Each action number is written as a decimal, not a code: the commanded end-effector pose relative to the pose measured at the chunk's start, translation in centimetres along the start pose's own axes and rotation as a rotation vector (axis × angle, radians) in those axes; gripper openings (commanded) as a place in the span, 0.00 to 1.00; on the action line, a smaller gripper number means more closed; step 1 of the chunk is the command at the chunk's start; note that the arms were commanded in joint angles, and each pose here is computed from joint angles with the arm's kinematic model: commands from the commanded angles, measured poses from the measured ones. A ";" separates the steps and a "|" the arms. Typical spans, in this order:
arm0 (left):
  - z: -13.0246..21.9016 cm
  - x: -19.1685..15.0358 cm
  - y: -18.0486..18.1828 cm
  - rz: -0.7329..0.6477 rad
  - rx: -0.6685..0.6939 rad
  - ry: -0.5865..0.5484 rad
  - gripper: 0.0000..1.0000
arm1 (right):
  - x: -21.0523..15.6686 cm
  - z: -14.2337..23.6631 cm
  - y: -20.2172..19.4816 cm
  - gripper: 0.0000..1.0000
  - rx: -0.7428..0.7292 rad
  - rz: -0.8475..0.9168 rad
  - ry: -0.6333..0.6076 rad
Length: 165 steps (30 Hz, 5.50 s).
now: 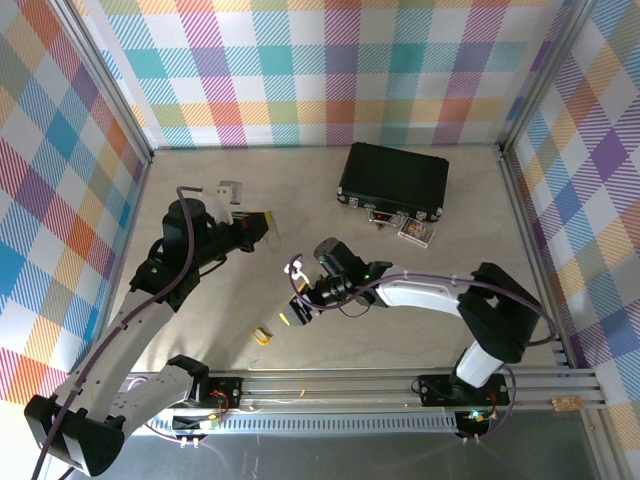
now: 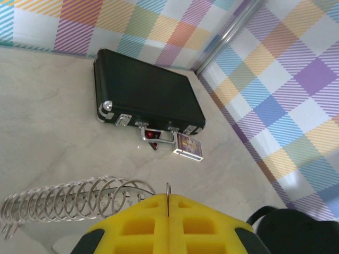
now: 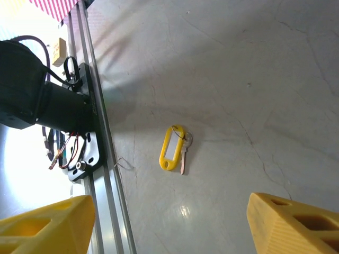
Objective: Put the keys on the keyring
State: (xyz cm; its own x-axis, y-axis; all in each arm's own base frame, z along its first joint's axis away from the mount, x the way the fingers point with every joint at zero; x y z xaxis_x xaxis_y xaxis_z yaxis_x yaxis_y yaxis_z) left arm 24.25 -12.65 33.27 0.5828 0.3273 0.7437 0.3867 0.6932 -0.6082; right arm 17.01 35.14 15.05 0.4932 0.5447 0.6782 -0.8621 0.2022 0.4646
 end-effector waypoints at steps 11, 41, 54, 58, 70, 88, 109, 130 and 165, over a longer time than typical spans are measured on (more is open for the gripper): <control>2.1 2.1 1.4 0.132 -0.117 -0.081 0.00 | 1.2 -4.2 0.8 0.58 0.232 0.333 0.075; 4.0 2.9 3.2 0.126 -0.119 -0.116 0.00 | 0.8 -11.4 0.2 0.37 0.154 0.451 0.273; 4.3 3.0 3.0 0.117 -0.122 -0.125 0.00 | -0.8 -12.2 0.0 0.18 0.144 0.468 0.361; 4.2 3.0 3.0 0.123 -0.117 -0.122 0.00 | -1.0 -12.4 0.0 0.11 0.145 0.468 0.364; 3.9 2.8 3.5 0.128 -0.107 -0.118 0.00 | -0.6 -11.7 -0.1 0.00 0.073 0.500 0.349; 4.7 1.9 2.1 0.015 -0.155 -0.142 0.00 | -4.7 -2.3 -0.7 0.00 -0.310 0.180 0.598; 5.3 -1.3 0.1 -0.066 -0.111 -0.055 0.00 | -6.1 -0.3 -4.6 0.00 -0.512 -0.099 0.638; 4.7 -2.7 1.0 -0.039 -0.100 -0.018 0.00 | -4.8 2.0 -3.5 0.39 -0.524 -0.148 0.528; 5.0 -2.8 0.0 -0.021 -0.217 -0.039 0.00 | -6.5 0.5 -5.2 0.23 -0.411 -0.257 0.292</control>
State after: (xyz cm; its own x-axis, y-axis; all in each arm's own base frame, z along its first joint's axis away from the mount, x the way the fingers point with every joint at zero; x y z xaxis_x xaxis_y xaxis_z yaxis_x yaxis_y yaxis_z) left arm 19.45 -10.04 31.56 0.5794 0.3354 0.7428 0.4887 0.5864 -0.6460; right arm 18.11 30.22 9.01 0.6973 0.6196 0.3603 -0.7158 0.6274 0.3066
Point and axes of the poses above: each hand's point on the last joint's axis, 136 mm out from that joint toward the fingers, its own z axis back along the fingers, its own y axis along the line the jaws close on, x = y × z, the point moved 7 cm from there along z, back along the fingers, and after that the axes turned 6 degrees about z, right-handed, at the moved point
